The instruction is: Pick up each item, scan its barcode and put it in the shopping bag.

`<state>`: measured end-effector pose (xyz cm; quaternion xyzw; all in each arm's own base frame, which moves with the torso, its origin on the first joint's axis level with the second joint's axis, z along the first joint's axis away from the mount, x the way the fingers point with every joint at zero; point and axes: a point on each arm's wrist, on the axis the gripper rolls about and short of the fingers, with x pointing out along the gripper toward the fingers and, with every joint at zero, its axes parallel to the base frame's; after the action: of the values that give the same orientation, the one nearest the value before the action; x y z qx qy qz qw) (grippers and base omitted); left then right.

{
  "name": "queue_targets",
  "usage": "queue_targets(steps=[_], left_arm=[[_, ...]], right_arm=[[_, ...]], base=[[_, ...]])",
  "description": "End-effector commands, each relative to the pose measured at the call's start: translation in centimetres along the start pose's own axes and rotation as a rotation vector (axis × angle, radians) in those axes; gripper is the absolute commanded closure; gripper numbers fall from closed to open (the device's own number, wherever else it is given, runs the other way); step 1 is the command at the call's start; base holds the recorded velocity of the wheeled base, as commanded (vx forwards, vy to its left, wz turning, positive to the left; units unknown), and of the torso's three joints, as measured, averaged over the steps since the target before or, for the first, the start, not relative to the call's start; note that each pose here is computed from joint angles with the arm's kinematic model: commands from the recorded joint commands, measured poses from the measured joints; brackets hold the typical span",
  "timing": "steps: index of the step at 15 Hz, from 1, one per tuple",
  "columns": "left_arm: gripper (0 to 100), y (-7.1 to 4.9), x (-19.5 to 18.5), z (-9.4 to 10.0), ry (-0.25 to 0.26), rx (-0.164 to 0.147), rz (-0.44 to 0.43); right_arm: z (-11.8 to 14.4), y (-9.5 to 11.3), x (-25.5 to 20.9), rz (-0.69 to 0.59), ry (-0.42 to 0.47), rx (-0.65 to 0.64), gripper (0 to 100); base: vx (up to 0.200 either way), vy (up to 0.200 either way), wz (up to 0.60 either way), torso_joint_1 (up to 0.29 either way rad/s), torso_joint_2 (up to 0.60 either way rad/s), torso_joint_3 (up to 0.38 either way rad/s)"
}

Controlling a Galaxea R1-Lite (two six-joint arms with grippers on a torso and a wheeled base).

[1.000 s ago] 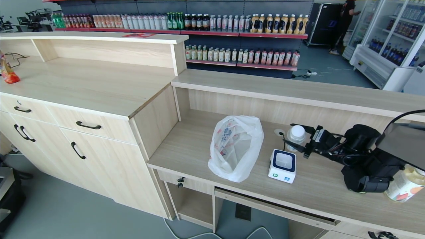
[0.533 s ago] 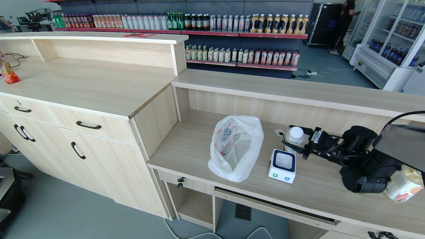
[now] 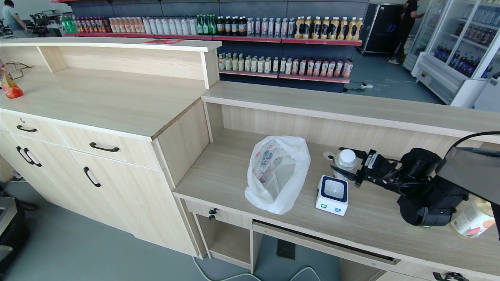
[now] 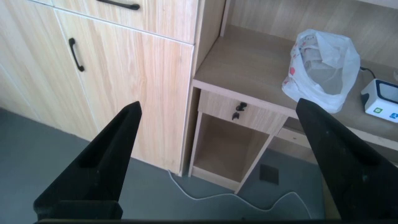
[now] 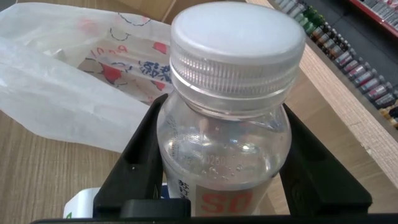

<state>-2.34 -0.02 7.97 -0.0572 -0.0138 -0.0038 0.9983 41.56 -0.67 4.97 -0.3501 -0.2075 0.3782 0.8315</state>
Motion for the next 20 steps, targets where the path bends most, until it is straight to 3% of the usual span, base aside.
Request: queue_targets(steps=[1, 12, 14, 18, 20], left_arm=[[0, 0.0, 0.0, 0.0, -0.001, 0.0, 0.0], [0, 0.0, 0.0, 0.0, -0.003, 0.0, 0.0], [0, 0.0, 0.0, 0.0, -0.001, 0.0, -0.002], [0, 0.0, 0.0, 0.0, -0.001, 0.0, 0.0], [0, 0.0, 0.0, 0.0, -0.003, 0.0, 0.0]], right_arm=[[-0.1, 0.1, 0.0, 0.001, 0.001, 0.002, 100], [-0.1, 0.0, 0.3, 0.004, -0.01, 0.015, 100], [0.5, -1.1, -0.3, -0.017, -0.01, 0.029, 100], [4.1, -5.4, -2.4, -0.108, -0.027, 0.127, 100], [6.1, -5.9, -4.3, -0.295, 0.081, 0.216, 100]], base=[[0.0, 0.0, 0.0, 0.0, 0.0, 0.0], [0.0, 0.0, 0.0, 0.0, 0.0, 0.0], [0.0, 0.0, 0.0, 0.0, 0.0, 0.0], [0.0, 0.0, 0.0, 0.0, 0.0, 0.0], [0.0, 0.0, 0.0, 0.0, 0.0, 0.0]])
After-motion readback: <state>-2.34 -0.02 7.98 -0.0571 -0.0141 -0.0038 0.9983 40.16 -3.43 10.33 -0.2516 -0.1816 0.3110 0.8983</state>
